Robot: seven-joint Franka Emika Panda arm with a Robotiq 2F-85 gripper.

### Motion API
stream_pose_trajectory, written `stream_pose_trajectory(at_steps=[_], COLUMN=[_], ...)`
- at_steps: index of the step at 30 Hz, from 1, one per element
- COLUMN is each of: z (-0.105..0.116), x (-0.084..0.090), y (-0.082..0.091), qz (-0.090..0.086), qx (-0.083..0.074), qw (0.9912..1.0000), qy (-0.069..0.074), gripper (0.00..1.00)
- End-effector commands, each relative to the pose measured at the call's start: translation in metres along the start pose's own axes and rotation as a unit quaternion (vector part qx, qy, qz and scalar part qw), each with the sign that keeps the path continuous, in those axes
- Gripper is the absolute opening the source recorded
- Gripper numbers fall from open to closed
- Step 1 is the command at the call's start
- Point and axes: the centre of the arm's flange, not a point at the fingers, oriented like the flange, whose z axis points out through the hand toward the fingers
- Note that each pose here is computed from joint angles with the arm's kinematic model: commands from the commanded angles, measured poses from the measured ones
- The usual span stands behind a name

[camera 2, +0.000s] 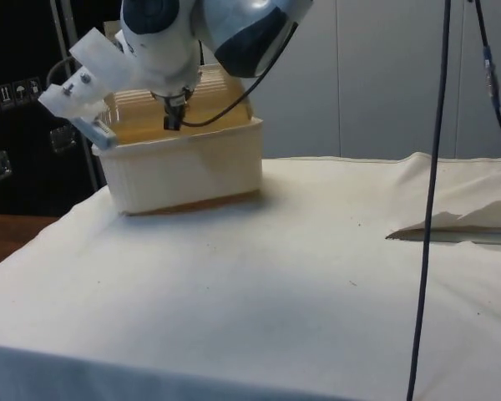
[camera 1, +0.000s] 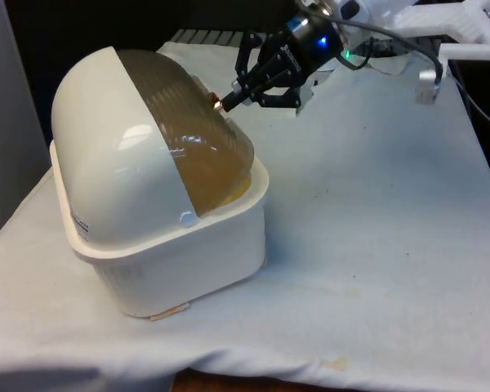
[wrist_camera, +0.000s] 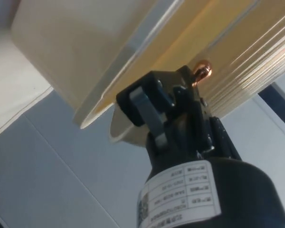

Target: Open the lid, then close it.

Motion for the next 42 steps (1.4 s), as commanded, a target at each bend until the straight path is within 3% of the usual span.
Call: stream_pose_trajectory(at_steps=[1,3,7,17,24,27,28,34,35,38,42], z=[0.001,0.002,0.001,0.003,0.012,0.013,0.015,0.017,0.018,0.016,0.017], x=[0.001,0.004,0.006,0.010,0.015,0.015,0.017,0.018,0.018,0.018,0.016], y=[0.002,0.014,0.019,0.051,0.063,0.067,0.073,0.091,0.088,0.100,0.103], qz=[0.001,0.002,0.007,0.020,0.030,0.035,0.037,0.046,0.047,0.050,0.059], qx=[-0.001,-0.007,-0.010,-0.022,-0.029,-0.033,-0.033,-0.045,-0.045,-0.048,-0.048], qw=[1.00000,0.99997,0.99992,0.99953,0.99912,0.99884,0.99875,0.99794,0.99785,0.99757,0.99706], qy=[0.000,0.003,0.001,0.007,0.007,0.002,0.008,0.008,0.003,0.008,0.008], gripper=[0.00,0.00,0.00,0.00,0.00,0.00,0.00,0.00,0.00,0.00,0.00])
